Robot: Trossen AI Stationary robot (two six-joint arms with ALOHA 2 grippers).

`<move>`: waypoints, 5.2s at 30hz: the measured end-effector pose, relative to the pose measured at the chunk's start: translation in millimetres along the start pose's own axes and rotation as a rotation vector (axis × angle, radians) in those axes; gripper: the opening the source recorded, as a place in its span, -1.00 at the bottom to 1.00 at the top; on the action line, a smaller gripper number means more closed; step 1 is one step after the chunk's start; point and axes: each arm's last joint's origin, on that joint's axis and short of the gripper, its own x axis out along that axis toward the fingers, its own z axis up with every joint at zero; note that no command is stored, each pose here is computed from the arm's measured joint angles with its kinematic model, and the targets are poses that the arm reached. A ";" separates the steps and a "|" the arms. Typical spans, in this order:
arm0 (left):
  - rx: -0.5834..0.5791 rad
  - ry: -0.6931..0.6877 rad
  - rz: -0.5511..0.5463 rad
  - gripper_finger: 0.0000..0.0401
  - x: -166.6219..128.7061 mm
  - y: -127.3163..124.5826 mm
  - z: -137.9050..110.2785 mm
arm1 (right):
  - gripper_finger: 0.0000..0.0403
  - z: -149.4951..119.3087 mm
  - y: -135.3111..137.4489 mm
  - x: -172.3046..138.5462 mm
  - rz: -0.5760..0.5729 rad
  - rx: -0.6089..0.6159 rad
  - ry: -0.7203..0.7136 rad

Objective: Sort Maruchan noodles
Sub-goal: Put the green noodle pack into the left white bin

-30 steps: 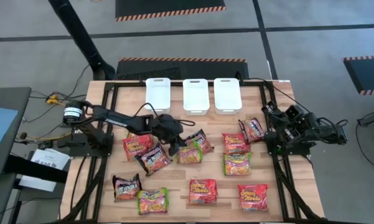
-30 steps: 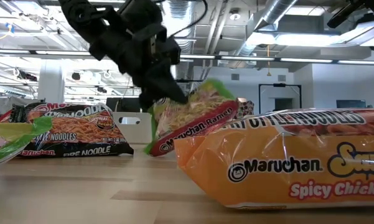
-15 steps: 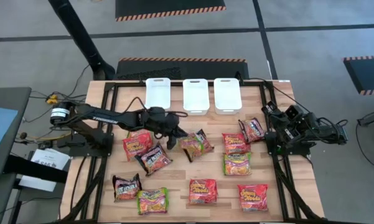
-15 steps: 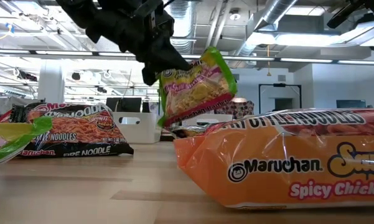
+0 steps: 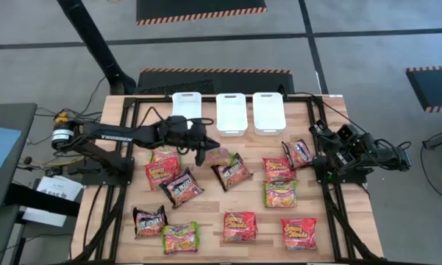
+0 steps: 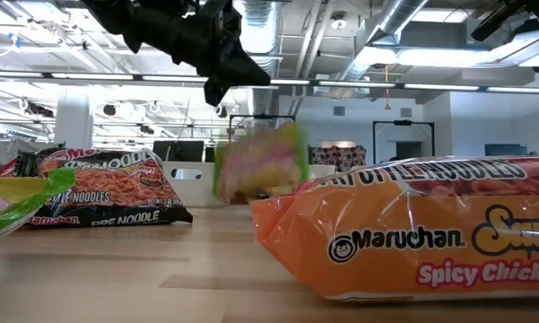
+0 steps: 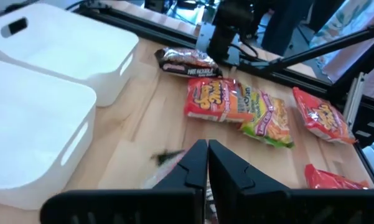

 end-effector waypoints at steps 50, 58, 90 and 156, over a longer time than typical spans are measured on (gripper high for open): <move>0.099 0.262 0.233 -0.22 -13.6 22.0 69.2 | -0.05 -0.4 -1.6 0.0 -0.045 0.001 -0.008; -0.125 0.404 0.234 -0.22 16.5 36.8 40.3 | -0.05 0.0 -1.4 -0.1 -0.044 0.001 -0.015; -0.264 0.686 0.463 -0.34 89.2 51.7 -55.6 | -0.05 -0.3 -1.7 -0.1 -0.048 0.001 -0.012; 0.058 0.458 1.092 -1.00 -34.3 106.7 48.1 | -0.05 -2.5 -2.6 -0.1 -0.058 0.001 0.013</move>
